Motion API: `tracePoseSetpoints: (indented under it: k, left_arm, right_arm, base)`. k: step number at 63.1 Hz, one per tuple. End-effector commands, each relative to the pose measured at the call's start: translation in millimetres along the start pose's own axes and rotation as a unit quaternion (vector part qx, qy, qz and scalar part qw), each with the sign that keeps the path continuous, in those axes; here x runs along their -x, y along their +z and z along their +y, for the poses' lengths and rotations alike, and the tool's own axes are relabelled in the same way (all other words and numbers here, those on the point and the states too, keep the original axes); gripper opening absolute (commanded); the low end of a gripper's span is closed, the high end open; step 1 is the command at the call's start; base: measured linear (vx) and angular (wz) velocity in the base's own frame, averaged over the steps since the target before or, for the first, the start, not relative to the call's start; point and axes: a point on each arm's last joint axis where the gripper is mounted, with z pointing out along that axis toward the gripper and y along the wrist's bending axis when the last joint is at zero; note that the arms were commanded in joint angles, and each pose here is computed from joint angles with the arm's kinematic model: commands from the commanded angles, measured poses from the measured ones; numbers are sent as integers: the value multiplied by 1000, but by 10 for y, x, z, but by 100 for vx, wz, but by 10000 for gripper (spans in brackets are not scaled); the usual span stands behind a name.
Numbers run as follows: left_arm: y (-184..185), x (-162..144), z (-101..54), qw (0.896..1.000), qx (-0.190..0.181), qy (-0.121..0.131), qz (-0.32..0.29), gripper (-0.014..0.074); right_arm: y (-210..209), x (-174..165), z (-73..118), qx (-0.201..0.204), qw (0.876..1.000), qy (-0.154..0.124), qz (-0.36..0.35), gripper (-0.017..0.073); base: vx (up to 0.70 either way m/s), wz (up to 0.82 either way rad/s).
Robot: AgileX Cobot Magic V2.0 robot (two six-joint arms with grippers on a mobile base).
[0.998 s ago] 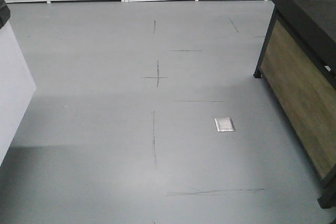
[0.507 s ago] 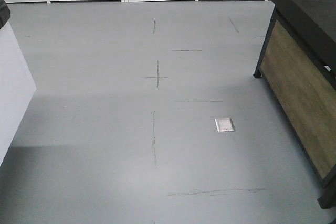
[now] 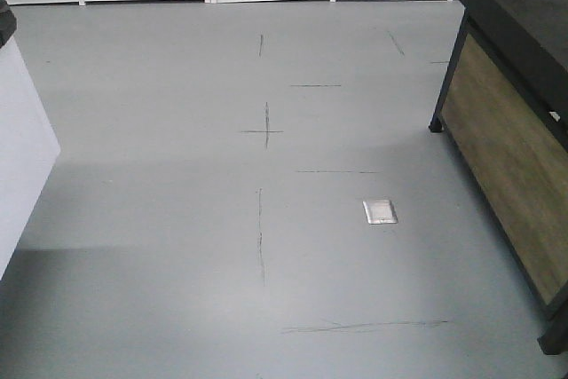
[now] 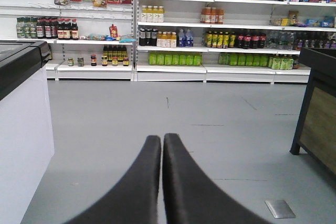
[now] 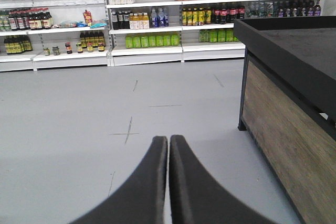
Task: Pick three apples into basket with both arms
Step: 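Drive the base forward along the aisle toward the produce tables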
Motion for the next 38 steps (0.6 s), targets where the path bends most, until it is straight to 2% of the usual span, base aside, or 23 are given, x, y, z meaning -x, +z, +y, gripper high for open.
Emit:
tracePoseSetpoints:
  k: [1,38]
  left_arm:
    - [-13,61,-3,999,-2,-7,-41,-6]
    - [-13,61,-3,999,-2,-7,-41,-6]
  right_arm:
    - [-4,32,2,0,999,-5,-38,-9]
    - [-4,32,2,0,999,-5,-38,-9]
  base:
    - [4,0]
    - [9,-2]
